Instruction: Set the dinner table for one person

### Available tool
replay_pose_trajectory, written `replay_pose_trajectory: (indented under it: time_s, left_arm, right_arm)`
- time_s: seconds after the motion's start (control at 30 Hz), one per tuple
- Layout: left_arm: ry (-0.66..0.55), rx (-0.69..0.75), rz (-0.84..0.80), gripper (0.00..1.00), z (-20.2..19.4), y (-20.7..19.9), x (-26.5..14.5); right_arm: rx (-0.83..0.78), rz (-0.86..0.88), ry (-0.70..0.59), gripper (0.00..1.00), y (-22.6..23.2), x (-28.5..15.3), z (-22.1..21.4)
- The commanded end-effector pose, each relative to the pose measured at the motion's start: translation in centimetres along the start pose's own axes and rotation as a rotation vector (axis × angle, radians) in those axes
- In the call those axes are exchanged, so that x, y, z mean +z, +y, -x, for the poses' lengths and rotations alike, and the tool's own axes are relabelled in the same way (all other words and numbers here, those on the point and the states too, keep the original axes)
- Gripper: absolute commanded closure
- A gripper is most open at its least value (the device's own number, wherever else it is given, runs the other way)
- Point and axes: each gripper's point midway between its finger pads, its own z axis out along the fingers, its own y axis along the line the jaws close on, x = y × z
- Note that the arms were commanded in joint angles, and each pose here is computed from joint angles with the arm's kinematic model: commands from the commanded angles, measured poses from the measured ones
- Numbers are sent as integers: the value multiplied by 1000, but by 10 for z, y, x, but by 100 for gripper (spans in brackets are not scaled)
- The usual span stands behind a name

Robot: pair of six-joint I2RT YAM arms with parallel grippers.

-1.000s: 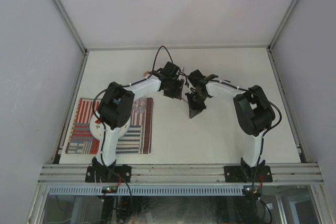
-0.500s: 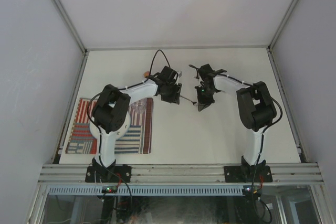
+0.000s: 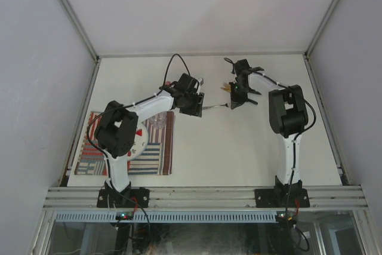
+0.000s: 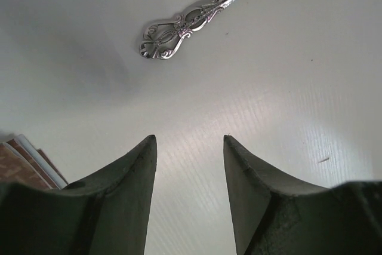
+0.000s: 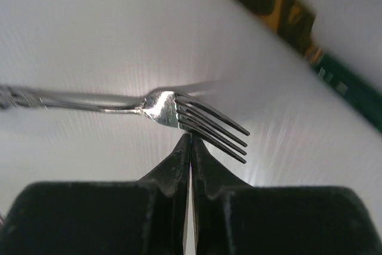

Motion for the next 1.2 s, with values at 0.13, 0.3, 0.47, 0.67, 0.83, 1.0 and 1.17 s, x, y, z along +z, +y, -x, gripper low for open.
replay_pose_trajectory:
  time_s: [0.13,0.3,0.47,0.67,0.83,1.0,1.17]
  left_arm:
    - [-60,21,11,46,19,-7,-29]
    - [-66,21,10,46,28,-11,-37]
    - [-78,35,36,46,37,-10,-50]
    - [-68,32,40,46,40,-13,-62]
    - [-87,20,62,46,40,-11,-75]
    - [-87,14,78,46,37,-8,-79]
    - [-92,4,89,46,38,-7,-80]
  right_arm:
    - [-43,0,-175,100,-1,0,79]
    - [-21,36,-249,100,-1,2,104]
    - [-2,100,-288,100,6,15,122]
    - [34,186,-272,100,23,34,132]
    - [31,250,-289,100,44,38,142]
    - [42,321,-265,100,64,50,142]
    - [22,385,-267,100,85,51,146]
